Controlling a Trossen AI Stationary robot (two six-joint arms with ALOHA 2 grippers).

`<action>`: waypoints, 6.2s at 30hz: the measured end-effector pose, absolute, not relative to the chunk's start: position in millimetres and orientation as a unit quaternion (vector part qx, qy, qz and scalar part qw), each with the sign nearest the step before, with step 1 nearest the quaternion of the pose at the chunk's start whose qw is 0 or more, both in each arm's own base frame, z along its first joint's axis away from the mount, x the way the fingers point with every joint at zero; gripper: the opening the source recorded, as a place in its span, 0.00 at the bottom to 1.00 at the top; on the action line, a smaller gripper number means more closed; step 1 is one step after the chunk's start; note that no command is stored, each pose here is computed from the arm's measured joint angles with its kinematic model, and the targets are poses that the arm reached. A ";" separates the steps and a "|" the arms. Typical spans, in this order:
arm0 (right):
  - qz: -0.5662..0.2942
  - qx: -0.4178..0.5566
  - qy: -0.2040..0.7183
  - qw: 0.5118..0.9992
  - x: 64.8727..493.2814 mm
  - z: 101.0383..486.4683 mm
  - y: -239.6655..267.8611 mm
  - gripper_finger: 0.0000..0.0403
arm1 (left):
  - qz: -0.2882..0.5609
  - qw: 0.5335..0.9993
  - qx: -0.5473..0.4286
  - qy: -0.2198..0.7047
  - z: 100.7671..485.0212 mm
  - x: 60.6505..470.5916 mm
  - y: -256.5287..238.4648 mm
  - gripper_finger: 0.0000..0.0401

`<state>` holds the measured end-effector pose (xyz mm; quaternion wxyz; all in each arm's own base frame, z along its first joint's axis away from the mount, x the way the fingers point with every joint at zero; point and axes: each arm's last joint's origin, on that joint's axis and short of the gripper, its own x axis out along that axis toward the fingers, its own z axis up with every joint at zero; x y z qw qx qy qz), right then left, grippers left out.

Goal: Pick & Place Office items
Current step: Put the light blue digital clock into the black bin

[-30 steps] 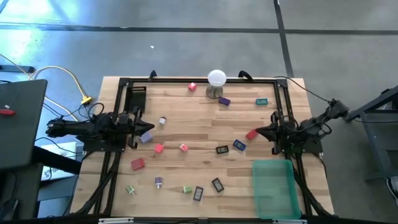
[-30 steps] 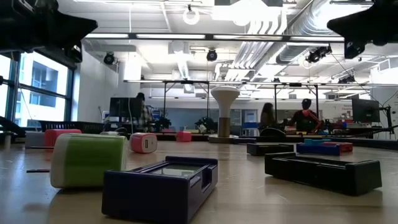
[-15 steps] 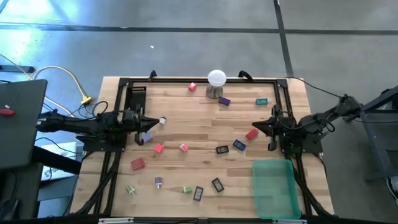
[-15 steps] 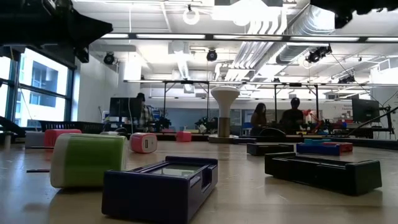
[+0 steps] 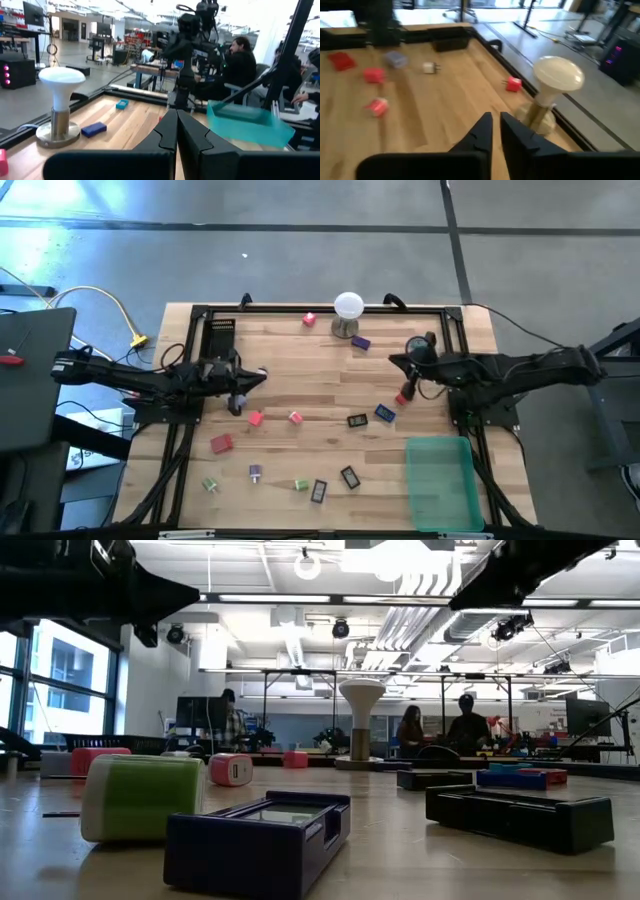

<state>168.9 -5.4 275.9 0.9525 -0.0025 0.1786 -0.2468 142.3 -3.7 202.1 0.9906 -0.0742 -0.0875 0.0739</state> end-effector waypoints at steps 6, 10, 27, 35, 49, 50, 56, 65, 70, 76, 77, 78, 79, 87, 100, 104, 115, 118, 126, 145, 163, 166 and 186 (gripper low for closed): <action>-0.301 0.003 0.213 0.930 173.4 272.9 -25.1 0.34 | 0.075 0.991 -0.073 -0.080 200.4 143.8 -3.8 0.00; -0.340 0.004 0.259 0.904 165.5 273.5 -39.0 0.51 | 0.075 0.991 -0.072 -0.081 200.6 143.8 -3.8 0.00; -0.422 0.095 0.370 0.822 133.4 259.9 -104.0 0.65 | 0.092 0.991 -0.052 -0.080 200.5 143.6 -2.9 0.00; -0.404 0.174 0.431 0.788 134.1 234.1 -133.8 0.65 | 0.092 0.991 -0.052 -0.080 200.5 143.6 -2.9 0.00; -0.398 0.162 0.485 0.762 139.1 217.8 -143.3 0.65 | 0.092 0.991 -0.051 -0.077 200.0 143.7 -3.0 0.00; -0.397 0.164 0.490 0.758 138.2 217.1 -142.6 0.65 | 0.092 0.992 -0.051 -0.076 199.7 143.8 -3.0 0.00; -0.387 0.189 0.494 0.756 137.4 215.5 -140.2 0.65 | 0.093 0.992 -0.049 -0.071 198.8 143.9 -3.0 0.00; -0.386 0.204 0.499 0.748 147.2 228.2 -149.3 0.65 | 0.093 0.992 -0.050 -0.072 199.0 143.9 -2.9 0.00; -0.379 0.207 0.523 0.735 165.5 243.1 -165.5 0.65 | 0.093 0.992 -0.050 -0.072 199.0 143.9 -2.9 0.00; -0.366 0.227 0.581 0.691 175.3 243.9 -179.8 0.65 | 0.093 0.992 -0.053 -0.070 198.6 143.9 -2.9 0.00; -0.363 0.231 0.592 0.681 175.2 242.2 -181.0 0.65 | 0.093 0.992 -0.052 -0.068 198.2 144.0 -2.9 0.00; -0.361 0.235 0.602 0.673 175.5 239.8 -182.1 0.65 | 0.093 0.992 -0.052 -0.065 197.6 144.0 -2.9 0.00; -0.358 0.237 0.610 0.666 176.0 237.3 -182.7 0.65 | 0.093 0.992 -0.052 -0.063 197.1 144.1 -2.9 0.00; -0.343 0.221 0.642 0.649 177.1 229.3 -184.2 0.65 | 0.094 0.993 -0.052 -0.056 195.8 144.2 -2.9 0.00; -0.323 0.180 0.634 0.680 181.7 230.1 -188.9 0.65 | 0.094 0.993 -0.052 -0.056 195.8 144.2 -2.9 0.00; -0.322 0.175 0.630 0.685 182.8 230.3 -189.8 0.65 | 0.094 0.993 -0.052 -0.056 195.8 144.2 -2.9 0.00; -0.252 0.131 0.676 0.680 177.1 220.3 -183.7 0.65 | 0.094 0.993 -0.062 -0.043 193.1 144.5 -3.0 0.00; -0.234 0.116 0.689 0.676 174.8 215.2 -181.8 0.65 | 0.094 0.993 -0.062 -0.041 192.6 144.5 -3.0 0.00; -0.193 0.064 0.711 0.673 173.5 213.8 -181.6 0.65 | 0.094 0.993 -0.062 -0.040 192.4 144.5 -3.0 0.00; -0.123 0.004 0.730 0.673 166.7 182.6 -175.2 0.65 | 0.092 0.992 -0.080 -0.036 191.3 144.6 -3.0 0.00; -0.166 0.011 0.744 0.647 164.1 153.1 -198.2 0.65 | 0.080 0.993 -0.087 -0.032 190.6 144.6 -6.4 0.00; -0.159 0.008 0.747 0.646 163.5 152.9 -197.9 0.65 | 0.080 0.993 -0.087 -0.032 190.6 144.6 -6.4 0.00; -0.154 0.017 0.759 0.633 161.6 138.2 -206.4 0.65 | 0.084 0.993 -0.083 -0.012 186.4 144.6 -6.3 0.00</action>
